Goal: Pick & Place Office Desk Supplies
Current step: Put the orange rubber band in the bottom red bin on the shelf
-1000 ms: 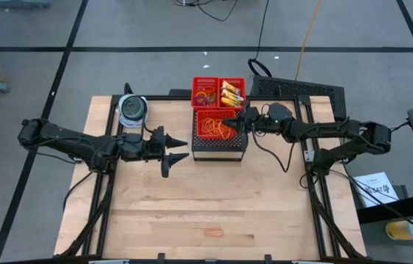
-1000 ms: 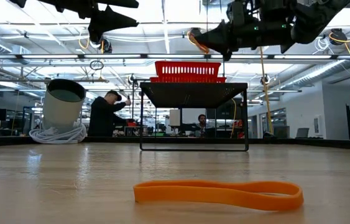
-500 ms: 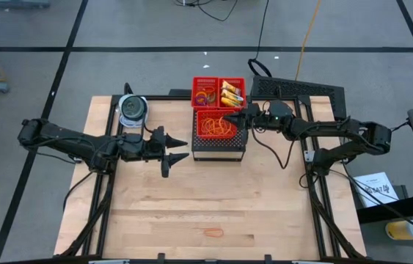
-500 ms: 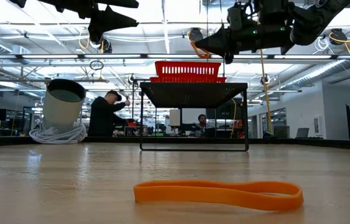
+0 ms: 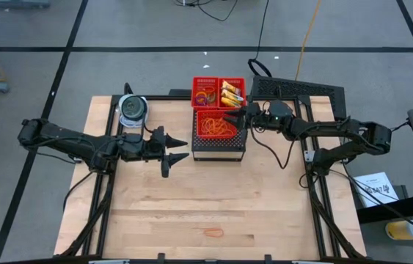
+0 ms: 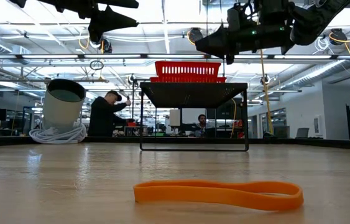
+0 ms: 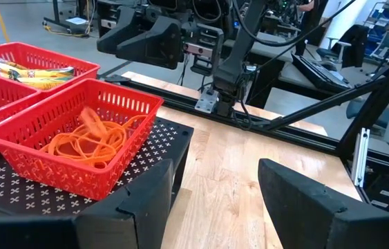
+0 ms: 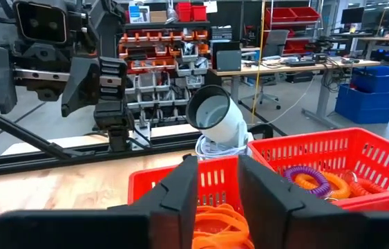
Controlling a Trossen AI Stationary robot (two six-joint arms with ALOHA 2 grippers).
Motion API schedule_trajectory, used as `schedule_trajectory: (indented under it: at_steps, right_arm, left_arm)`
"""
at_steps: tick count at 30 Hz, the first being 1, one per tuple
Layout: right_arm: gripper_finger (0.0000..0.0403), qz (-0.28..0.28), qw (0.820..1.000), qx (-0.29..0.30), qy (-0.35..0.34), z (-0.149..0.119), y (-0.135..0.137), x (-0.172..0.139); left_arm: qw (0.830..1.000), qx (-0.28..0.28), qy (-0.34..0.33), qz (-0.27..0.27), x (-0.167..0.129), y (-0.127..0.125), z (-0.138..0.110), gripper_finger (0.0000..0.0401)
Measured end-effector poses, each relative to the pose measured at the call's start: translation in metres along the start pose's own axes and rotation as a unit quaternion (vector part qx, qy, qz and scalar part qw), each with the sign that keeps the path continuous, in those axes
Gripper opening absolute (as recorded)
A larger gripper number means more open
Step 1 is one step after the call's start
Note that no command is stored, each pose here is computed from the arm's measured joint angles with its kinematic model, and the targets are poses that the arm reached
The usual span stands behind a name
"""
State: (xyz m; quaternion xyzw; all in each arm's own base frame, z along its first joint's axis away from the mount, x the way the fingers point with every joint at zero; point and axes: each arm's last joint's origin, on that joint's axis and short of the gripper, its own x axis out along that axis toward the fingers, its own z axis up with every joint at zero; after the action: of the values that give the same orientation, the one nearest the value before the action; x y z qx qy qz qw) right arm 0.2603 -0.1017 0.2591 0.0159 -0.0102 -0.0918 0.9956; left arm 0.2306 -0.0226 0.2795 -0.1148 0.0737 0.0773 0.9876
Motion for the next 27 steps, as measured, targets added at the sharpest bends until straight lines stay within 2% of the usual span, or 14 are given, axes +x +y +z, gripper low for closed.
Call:
schedule_trajectory:
  at_steps: [4,6,11,15,17,21,27]
  right_arm:
    - [0.0117,0.009,1.0,0.018,-0.004,0.005,0.002,-0.003]
    - [0.0122,0.039,0.999,0.023,-0.022,0.014,0.005,-0.009]
    - [0.0124,0.148,0.987,0.048,-0.037,0.039,0.017,-0.033]
    - [0.0117,0.257,0.963,0.074,-0.024,0.056,0.029,-0.061]
    - [0.0113,0.293,0.953,0.077,-0.02,0.06,0.035,-0.075]
    - [0.0104,0.3,0.951,0.076,-0.023,0.051,0.043,-0.102]
    - [0.0091,0.25,0.965,0.057,-0.057,0.022,0.046,-0.136]
  left_arm:
    - [1.0,0.0,0.0,0.0,0.0,0.0,0.0,0.0223]
    - [1.0,0.0,0.0,0.0,0.0,0.0,0.0,0.0223]
    - [1.0,0.0,0.0,0.0,0.0,0.0,0.0,0.0223]
    - [1.0,-0.002,-0.006,0.0,0.0,0.0,0.001,0.0223]
    - [1.0,-0.009,-0.02,-0.002,0.0,-0.001,0.004,0.0223]
    - [0.999,-0.036,-0.034,-0.01,0.001,-0.002,0.006,0.0223]
    - [0.998,-0.061,-0.031,-0.008,0.003,-0.002,0.004,0.0223]
